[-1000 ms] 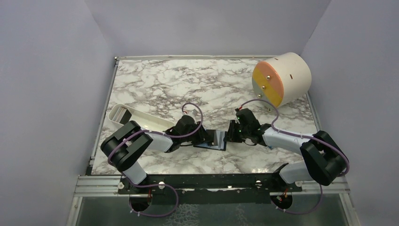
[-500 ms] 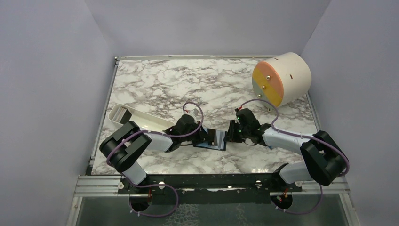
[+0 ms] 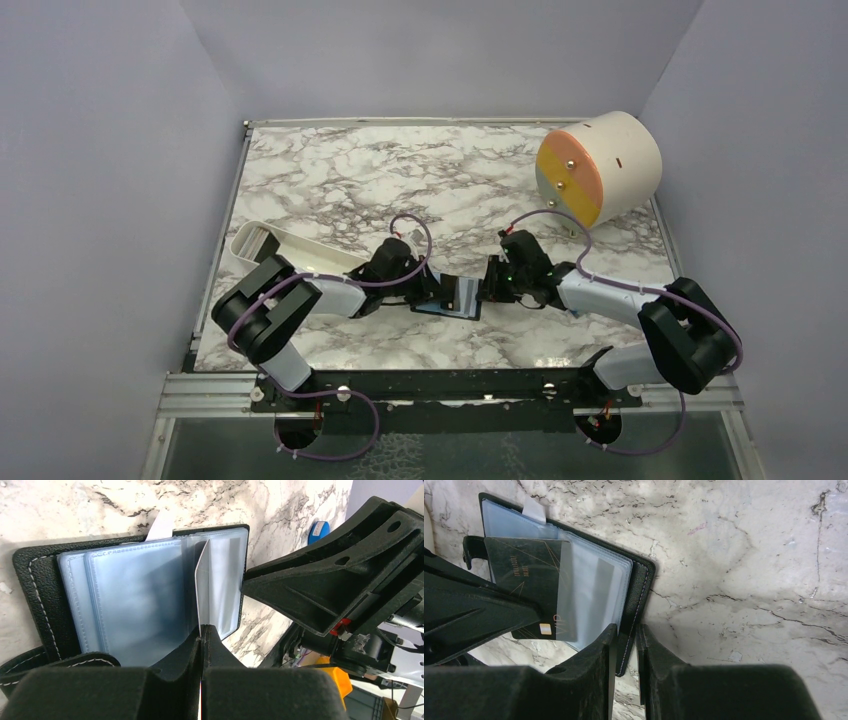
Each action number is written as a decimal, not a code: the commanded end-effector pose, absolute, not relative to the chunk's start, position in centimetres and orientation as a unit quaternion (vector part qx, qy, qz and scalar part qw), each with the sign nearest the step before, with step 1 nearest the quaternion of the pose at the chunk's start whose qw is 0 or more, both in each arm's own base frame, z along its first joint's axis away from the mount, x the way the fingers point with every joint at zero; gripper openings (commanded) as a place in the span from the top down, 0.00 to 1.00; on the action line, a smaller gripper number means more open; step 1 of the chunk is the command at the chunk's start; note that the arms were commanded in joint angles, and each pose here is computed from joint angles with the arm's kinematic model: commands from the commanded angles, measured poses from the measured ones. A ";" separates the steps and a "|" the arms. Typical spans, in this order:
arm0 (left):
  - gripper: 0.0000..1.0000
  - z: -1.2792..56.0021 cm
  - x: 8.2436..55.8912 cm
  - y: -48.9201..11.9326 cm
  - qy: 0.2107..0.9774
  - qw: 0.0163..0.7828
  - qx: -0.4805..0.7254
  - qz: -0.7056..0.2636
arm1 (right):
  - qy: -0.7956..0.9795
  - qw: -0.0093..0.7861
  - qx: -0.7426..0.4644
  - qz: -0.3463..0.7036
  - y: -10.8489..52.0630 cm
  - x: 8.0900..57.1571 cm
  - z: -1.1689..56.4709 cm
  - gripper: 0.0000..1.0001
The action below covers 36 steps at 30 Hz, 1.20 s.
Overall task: Put the credit cards into the card holder
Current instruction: Insert the credit card into the card holder.
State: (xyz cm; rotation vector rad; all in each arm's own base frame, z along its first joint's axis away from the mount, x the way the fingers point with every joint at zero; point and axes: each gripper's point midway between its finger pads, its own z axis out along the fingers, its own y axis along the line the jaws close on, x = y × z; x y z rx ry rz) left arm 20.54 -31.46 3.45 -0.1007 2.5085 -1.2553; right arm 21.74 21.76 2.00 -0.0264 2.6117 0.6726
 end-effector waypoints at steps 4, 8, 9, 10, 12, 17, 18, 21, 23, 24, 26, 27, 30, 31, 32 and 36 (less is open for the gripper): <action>1.00 1.2 19.0 -30.8 0.903 0.121 -0.009 -0.412 | 0.945 0.236 -0.016 0.227 21.5 22.6 2.6 0.80; 1.00 1.0 18.8 -31.1 0.904 0.111 -0.004 -0.413 | 0.944 0.234 -0.018 0.231 21.8 22.6 2.6 0.80; 1.00 1.0 18.8 -31.3 0.904 0.111 -0.002 -0.414 | 0.944 0.235 -0.017 0.231 21.8 22.7 2.7 0.79; 1.00 1.0 18.7 -31.4 0.903 0.110 0.000 -0.414 | 0.944 0.235 -0.017 0.232 21.9 22.7 2.6 0.80; 1.00 0.9 18.6 -31.4 0.904 0.107 0.002 -0.413 | 0.944 0.235 -0.016 0.232 21.9 22.7 2.6 0.80; 1.00 0.4 18.3 -30.9 0.910 0.100 0.006 -0.403 | 0.945 0.239 -0.014 0.224 21.5 22.8 2.5 0.80; 1.00 0.4 18.3 -30.8 0.911 0.100 0.008 -0.399 | 0.945 0.240 -0.014 0.223 21.5 22.8 2.5 0.80; 1.00 0.3 18.3 -30.7 0.916 0.100 0.017 -0.388 | 0.945 0.240 -0.015 0.223 21.4 22.7 2.4 0.80; 1.00 0.3 18.4 -30.7 0.918 0.098 0.024 -0.382 | 0.945 0.241 -0.015 0.223 21.5 22.8 2.4 0.80; 1.00 0.2 18.4 -30.7 0.919 0.097 0.027 -0.381 | 0.945 0.240 -0.016 0.223 21.5 22.8 2.4 0.80; 1.00 0.3 18.5 -30.8 0.919 0.096 0.028 -0.382 | 0.944 0.240 -0.017 0.225 21.5 22.8 2.4 0.80; 1.00 0.5 18.6 -31.0 0.917 0.097 0.029 -0.385 | 0.944 0.241 -0.017 0.226 21.6 22.8 2.4 0.80; 1.00 -0.2 18.5 -31.1 0.920 0.088 0.028 -0.381 | 0.943 0.244 -0.017 0.227 21.6 22.9 2.6 0.80; 1.00 -0.2 18.6 -31.2 0.920 0.087 0.028 -0.381 | 0.943 0.244 -0.017 0.227 21.6 22.9 2.7 0.80; 1.00 -0.2 18.6 -31.2 0.920 0.086 0.028 -0.382 | 0.943 0.245 -0.017 0.227 21.6 22.9 2.7 0.80; 1.00 -0.1 18.5 -31.3 0.920 0.080 0.033 -0.383 | 0.943 0.246 -0.016 0.223 21.5 23.0 2.7 0.80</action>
